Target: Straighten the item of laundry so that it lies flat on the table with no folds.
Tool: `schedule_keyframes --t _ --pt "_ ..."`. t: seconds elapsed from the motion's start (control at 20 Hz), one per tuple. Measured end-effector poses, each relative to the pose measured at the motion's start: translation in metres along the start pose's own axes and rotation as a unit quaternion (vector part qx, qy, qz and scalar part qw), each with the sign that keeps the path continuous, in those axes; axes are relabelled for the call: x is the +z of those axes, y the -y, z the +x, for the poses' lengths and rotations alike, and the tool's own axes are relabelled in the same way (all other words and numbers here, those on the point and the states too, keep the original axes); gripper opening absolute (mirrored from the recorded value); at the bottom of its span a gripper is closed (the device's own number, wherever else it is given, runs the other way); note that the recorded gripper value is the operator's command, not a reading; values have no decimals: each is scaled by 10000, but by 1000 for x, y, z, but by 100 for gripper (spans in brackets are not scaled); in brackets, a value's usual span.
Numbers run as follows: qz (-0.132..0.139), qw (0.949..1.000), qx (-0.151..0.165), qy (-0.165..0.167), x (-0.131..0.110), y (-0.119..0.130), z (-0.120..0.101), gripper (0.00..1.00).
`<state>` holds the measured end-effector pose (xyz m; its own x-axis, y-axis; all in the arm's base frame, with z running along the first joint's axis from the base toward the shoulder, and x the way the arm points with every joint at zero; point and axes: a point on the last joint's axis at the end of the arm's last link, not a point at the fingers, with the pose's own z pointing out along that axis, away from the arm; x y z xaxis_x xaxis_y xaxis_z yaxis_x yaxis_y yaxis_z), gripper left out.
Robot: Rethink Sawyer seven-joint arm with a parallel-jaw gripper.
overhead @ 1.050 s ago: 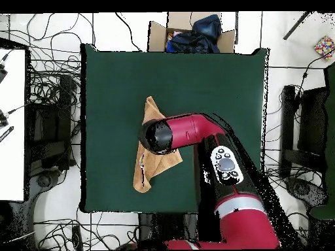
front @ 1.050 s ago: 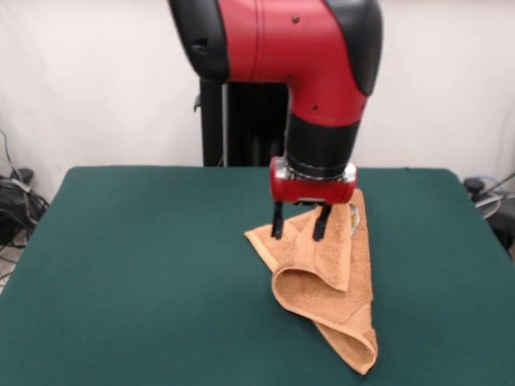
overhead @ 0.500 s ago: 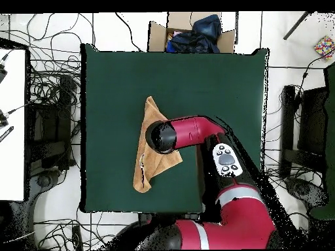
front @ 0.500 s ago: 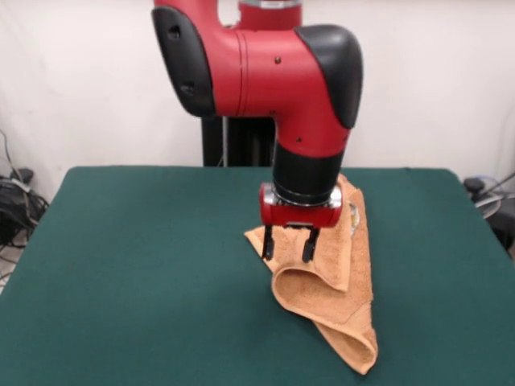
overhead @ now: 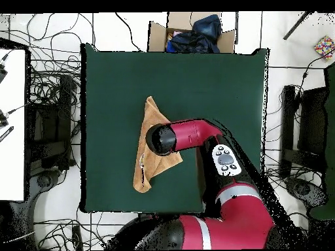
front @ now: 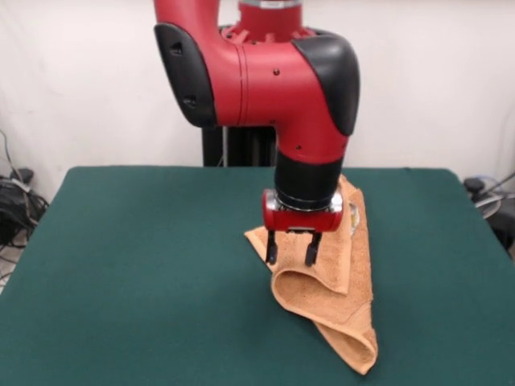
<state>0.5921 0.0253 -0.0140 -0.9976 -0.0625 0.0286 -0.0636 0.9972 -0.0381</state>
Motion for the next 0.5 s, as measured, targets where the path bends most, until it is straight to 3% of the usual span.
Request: schedule_keyframes --t 0.5 --pt "36 9999 -140 74 -9 -15 -4 100"
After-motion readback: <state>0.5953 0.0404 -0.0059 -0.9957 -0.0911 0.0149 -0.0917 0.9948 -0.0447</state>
